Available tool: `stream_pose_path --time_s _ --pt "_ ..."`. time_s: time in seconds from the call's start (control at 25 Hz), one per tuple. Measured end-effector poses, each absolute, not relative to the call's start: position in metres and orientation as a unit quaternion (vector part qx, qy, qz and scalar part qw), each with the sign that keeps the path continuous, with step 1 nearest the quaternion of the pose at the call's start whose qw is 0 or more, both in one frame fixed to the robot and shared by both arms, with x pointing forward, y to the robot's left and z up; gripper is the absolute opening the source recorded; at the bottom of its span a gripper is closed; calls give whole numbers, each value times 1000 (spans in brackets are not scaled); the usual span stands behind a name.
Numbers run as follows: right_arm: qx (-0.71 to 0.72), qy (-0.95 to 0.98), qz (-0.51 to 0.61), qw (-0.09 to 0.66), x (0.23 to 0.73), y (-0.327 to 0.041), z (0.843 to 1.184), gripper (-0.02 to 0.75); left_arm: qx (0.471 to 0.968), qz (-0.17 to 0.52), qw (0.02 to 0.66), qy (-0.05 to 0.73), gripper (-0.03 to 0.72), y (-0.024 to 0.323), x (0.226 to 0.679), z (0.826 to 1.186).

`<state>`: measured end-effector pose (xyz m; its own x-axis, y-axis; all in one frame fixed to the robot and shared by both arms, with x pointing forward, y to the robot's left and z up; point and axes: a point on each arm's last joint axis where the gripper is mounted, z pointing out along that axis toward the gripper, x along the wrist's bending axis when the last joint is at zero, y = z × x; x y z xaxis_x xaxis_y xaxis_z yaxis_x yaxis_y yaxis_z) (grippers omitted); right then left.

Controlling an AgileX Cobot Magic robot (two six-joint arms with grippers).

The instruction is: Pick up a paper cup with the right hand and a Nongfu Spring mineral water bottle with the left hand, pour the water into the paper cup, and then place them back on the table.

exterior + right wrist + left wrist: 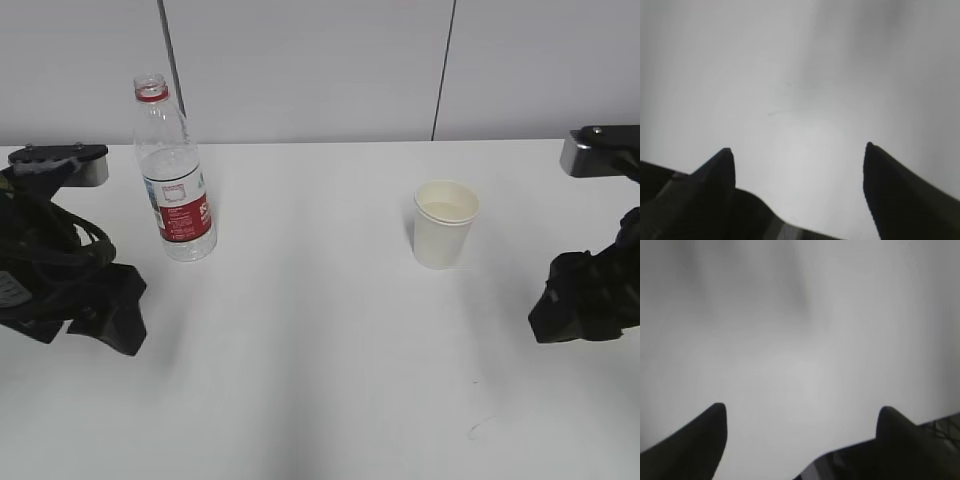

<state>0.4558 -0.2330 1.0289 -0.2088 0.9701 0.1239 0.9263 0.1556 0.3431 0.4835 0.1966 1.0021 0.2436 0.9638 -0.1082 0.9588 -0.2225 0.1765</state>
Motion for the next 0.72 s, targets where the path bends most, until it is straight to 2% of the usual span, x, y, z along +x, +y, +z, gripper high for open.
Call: stream_pose_path --time_s 0.32,0.52,0.72 --pt "663 743 92 -15 442 -234 1052 592 766 -21 -9 643 554 207 470 1012" --pt "669 738 86 -20 442 -234 1052 590 767 -10 -18 641 553 210 469 1013" --pt "669 738 91 -17 440 -235 1055 566 769 12 6 639 552 216 459 1029"
